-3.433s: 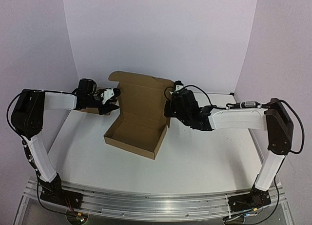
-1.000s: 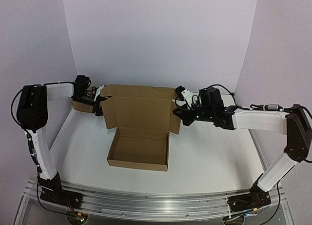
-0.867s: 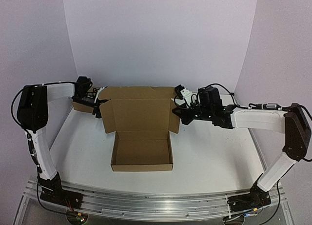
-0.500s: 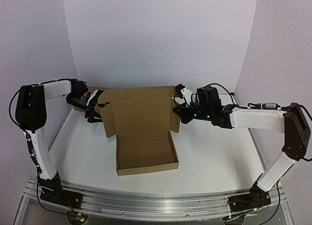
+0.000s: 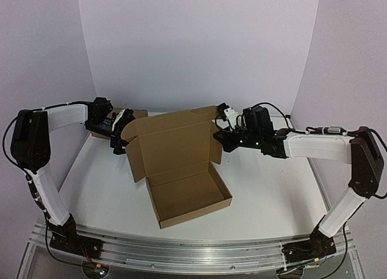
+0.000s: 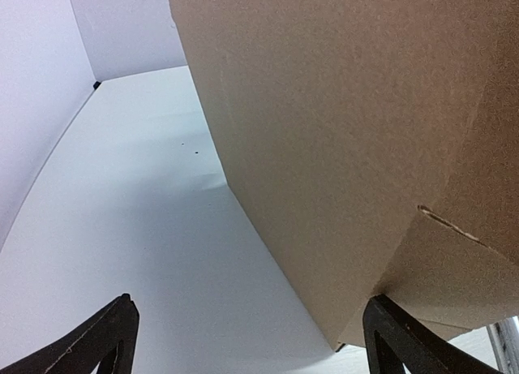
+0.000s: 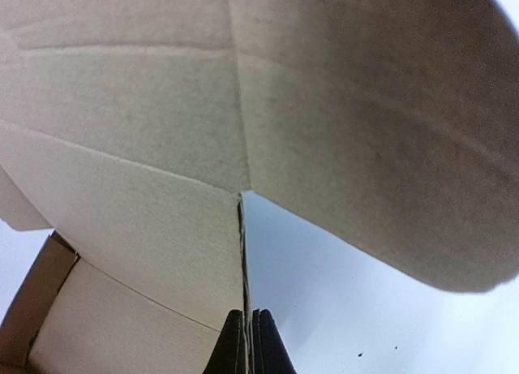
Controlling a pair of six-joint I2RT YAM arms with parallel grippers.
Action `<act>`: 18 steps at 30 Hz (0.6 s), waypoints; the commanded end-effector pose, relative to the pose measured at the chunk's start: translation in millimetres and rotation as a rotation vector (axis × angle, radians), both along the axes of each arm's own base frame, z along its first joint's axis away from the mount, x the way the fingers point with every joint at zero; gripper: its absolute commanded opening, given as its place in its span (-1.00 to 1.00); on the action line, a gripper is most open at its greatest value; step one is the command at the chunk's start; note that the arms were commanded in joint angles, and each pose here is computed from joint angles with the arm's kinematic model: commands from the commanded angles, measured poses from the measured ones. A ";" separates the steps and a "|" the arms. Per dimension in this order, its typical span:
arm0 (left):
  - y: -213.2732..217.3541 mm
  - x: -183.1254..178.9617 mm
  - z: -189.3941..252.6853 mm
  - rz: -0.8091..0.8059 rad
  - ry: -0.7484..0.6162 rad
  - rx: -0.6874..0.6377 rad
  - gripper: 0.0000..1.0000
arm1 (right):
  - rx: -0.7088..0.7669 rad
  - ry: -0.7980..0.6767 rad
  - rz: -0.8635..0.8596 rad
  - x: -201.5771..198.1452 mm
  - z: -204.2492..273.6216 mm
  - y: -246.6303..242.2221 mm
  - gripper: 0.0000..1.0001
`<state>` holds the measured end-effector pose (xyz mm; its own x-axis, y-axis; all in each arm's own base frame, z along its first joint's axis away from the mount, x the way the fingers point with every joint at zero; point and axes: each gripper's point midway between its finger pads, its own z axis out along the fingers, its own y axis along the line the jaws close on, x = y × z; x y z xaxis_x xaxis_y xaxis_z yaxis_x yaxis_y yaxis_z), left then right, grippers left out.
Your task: Fold the paper box
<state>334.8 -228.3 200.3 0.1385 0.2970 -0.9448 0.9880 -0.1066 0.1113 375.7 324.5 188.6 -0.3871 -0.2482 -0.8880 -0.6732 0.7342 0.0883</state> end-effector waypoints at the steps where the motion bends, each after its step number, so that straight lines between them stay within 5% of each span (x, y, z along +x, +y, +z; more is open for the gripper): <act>1: -1.4 -28.4 22.4 -0.044 -0.013 -0.055 0.99 | 0.003 0.079 -0.184 15.6 -11.7 -19.5 -1.00; 7: -3.4 -45.9 27.7 -0.048 -0.022 -0.069 0.99 | 0.000 0.095 -0.249 16.9 -15.5 -29.5 -1.00; 15: -22.8 4.8 6.7 0.183 -0.072 -0.006 0.92 | 0.034 0.080 -0.162 7.8 -10.9 -12.5 -1.00; 18: -23.6 3.1 13.3 0.144 -0.081 -0.019 0.86 | 0.037 0.072 -0.150 5.2 -9.2 -11.9 -1.00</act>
<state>313.8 -249.6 192.4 0.1170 0.3258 -0.9382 0.9928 -0.0125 0.1195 387.0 310.6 187.0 -0.4675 -0.1317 -0.8741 -0.5333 0.8306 0.1601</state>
